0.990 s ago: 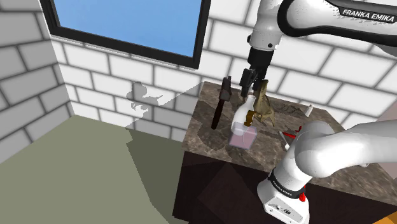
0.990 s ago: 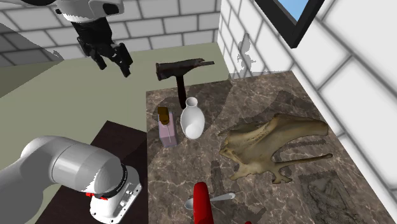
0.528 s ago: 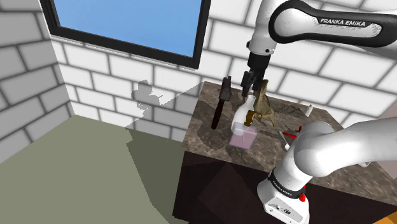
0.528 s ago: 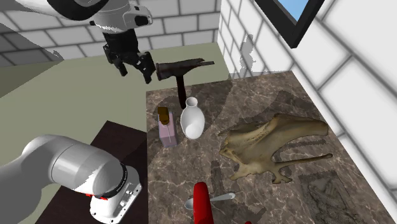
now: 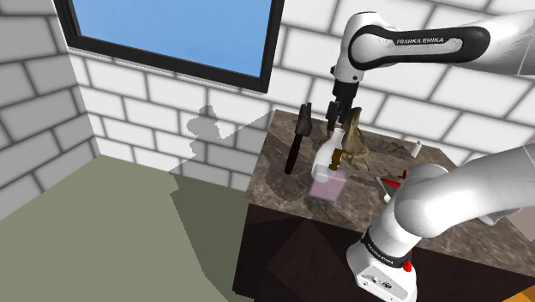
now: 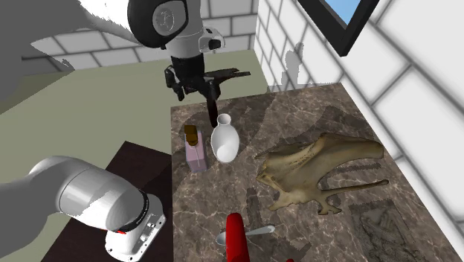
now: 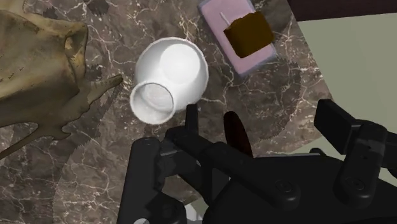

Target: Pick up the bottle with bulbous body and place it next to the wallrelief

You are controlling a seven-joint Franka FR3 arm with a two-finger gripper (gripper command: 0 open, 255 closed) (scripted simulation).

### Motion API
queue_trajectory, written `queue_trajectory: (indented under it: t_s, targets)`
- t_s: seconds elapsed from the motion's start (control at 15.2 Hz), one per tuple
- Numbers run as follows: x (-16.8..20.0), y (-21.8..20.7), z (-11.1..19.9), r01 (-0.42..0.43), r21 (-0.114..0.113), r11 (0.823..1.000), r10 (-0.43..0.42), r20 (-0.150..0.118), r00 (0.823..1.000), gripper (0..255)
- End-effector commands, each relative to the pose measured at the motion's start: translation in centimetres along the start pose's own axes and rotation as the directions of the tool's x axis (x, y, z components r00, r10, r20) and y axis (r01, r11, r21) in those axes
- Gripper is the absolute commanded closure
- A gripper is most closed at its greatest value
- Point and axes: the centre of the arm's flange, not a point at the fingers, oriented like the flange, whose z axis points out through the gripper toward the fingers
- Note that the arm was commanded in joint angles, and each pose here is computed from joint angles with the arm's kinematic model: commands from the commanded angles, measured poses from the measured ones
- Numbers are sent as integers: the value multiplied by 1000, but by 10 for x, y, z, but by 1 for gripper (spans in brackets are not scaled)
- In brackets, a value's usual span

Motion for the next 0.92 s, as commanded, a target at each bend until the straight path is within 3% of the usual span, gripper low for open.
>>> queue_trajectory:
  t_s: [0.0,0.33,0.86]
  targets:
    - [9,27,9,8,0,1000,-8,5,1000,0]
    - [33,84,35,25,1,1000,-25,19,1000,0]
    - [32,85,75,25,1,1000,-25,20,999,0]
